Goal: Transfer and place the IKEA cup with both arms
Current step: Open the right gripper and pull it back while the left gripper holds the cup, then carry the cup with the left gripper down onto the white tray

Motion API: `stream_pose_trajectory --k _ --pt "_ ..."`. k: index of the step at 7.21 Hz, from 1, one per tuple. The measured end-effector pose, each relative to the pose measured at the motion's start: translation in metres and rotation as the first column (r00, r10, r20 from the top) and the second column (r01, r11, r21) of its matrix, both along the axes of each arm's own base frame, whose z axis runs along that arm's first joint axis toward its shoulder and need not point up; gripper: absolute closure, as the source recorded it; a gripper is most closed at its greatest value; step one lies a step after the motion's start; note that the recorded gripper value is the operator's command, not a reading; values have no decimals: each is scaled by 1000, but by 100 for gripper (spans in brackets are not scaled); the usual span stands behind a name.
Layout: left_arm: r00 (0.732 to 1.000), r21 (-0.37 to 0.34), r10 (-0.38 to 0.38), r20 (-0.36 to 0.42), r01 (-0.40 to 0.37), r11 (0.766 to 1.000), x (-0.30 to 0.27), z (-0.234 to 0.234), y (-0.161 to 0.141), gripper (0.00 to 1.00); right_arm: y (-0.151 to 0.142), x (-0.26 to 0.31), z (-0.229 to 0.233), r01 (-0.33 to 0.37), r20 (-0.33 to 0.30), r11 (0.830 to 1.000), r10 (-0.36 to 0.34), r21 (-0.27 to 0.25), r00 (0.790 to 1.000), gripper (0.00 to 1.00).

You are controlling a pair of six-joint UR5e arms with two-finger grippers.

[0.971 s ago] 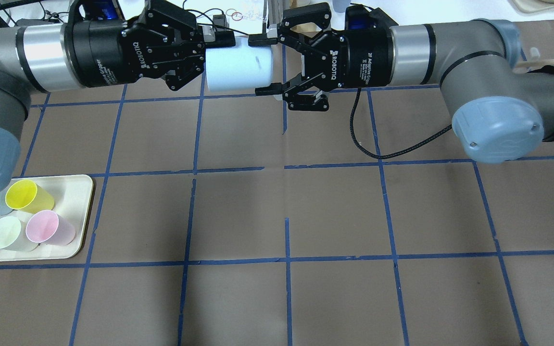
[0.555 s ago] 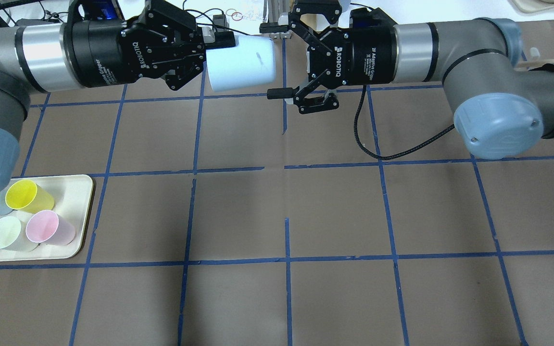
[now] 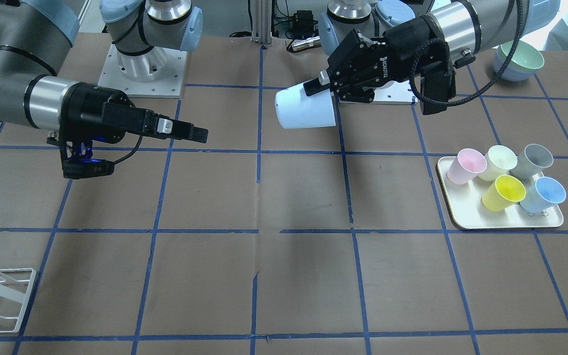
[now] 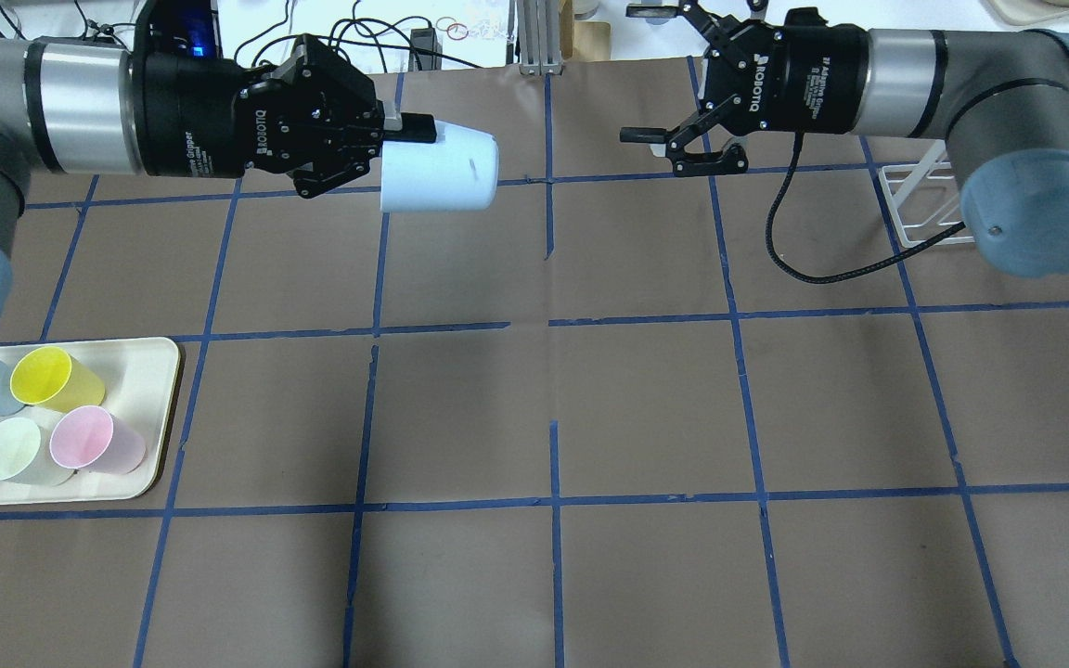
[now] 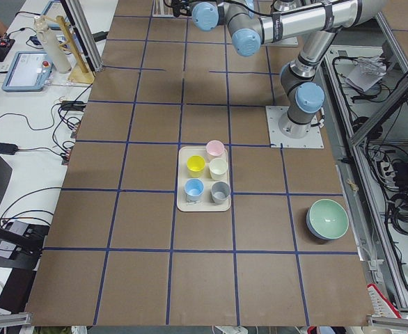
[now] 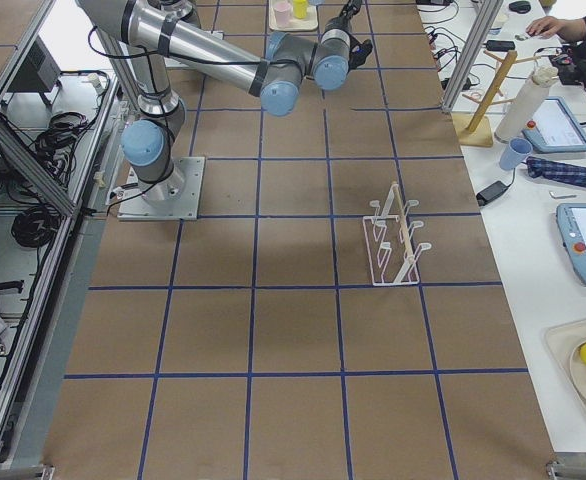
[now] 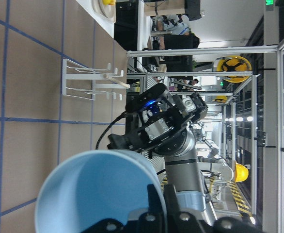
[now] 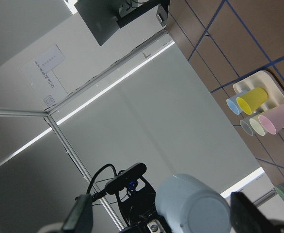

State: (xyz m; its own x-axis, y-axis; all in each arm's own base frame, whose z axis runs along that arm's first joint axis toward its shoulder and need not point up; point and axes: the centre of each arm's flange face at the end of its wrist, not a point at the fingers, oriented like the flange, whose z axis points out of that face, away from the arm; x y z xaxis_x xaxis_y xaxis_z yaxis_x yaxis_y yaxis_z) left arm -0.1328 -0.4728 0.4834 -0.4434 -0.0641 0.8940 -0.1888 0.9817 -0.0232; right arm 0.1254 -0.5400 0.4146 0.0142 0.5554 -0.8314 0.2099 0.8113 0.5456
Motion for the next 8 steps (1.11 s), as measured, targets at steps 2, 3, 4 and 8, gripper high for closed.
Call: stream_pose_trajectory --k 2,3,4,8 --pt "946 23 -4 325 -4 1000 25 -15 -6 100 5 -14 -2 -21 -269 1000 24 14 963 0" --pt "870 27 -36 491 26 999 41 -26 -5 100 12 -18 6 -36 -412 999 39 15 910 0" --pt "763 46 -93 640 83 996 62 -41 -3 100 22 -22 15 -44 -531 999 45 13 846 0" --pt "469 157 -185 864 98 983 185 -121 11 100 65 -12 42 -126 -869 991 108 54 483 0"
